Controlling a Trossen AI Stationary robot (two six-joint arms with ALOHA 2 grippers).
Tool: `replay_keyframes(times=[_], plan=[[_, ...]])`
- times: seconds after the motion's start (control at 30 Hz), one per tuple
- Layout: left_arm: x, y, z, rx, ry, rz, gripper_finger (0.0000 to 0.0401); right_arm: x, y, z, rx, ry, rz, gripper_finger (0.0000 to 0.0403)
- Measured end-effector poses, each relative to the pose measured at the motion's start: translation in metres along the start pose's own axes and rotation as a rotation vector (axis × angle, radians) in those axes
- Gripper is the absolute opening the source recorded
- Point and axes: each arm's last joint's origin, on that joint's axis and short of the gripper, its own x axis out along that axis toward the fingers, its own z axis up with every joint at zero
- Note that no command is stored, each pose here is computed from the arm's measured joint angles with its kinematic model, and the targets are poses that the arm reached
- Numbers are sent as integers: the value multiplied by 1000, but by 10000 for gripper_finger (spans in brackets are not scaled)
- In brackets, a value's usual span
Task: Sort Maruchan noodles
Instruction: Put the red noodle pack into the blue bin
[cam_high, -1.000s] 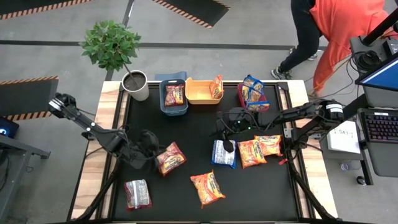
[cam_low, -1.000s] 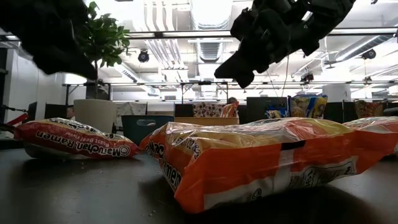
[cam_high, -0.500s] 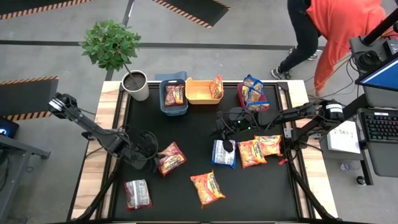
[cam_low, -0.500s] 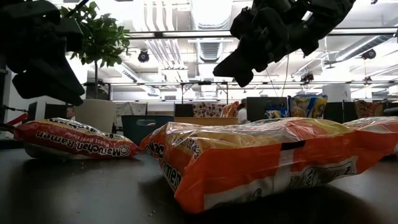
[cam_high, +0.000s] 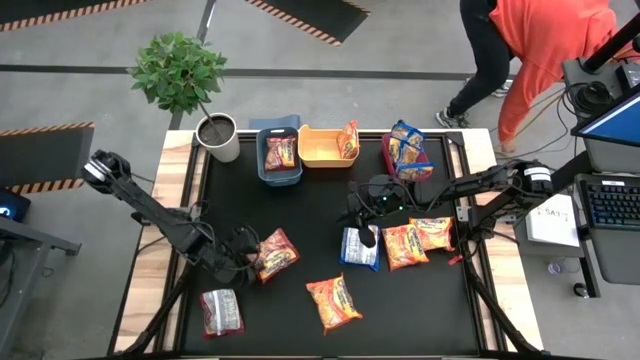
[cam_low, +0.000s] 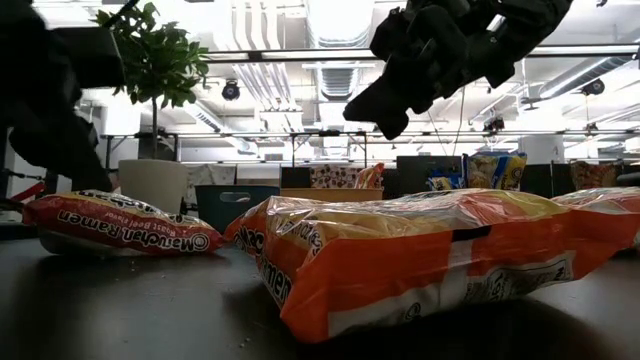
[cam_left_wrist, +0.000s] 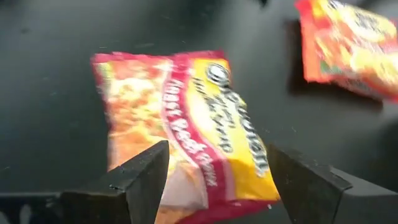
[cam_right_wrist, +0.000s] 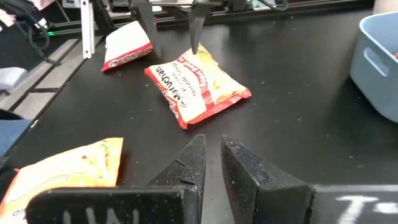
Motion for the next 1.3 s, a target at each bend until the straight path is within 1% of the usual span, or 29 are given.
replay_keyframes(times=[0.13,0.33,0.43,0.53,0.6,0.67,0.73,0.83,0.9,1.0,1.1,1.2,1.3], plan=[[5,-5,-8,57,46,-21,235,1,2,1,-9,-5,7,38],[16,-5,-18,88,100,20,184,0,2,3,-25,-29,8,38],[23,0,-20,114,77,99,156,0,2,3,-23,-30,7,38],[30,5,-16,146,-19,208,132,0,2,3,-8,-34,8,38],[29,-1,-8,186,-47,209,119,0,2,5,22,-46,9,38],[23,-9,0,230,-60,177,108,0,2,6,85,-57,11,38],[17,-13,6,280,-57,168,99,0,2,6,150,-59,0,38],[7,-17,13,316,-43,142,87,0,0,7,262,-74,-65,38],[4,-15,13,328,-28,153,81,0,-1,9,293,-86,-94,41],[2,-10,11,335,-10,175,78,0,-2,12,330,-103,-119,56],[5,-3,5,335,6,199,77,0,-2,18,370,-126,-128,84],[8,4,-1,302,4,219,77,0,-3,23,434,-150,-157,117],[11,11,-7,266,8,232,77,7,-6,26,453,-155,-179,146]])
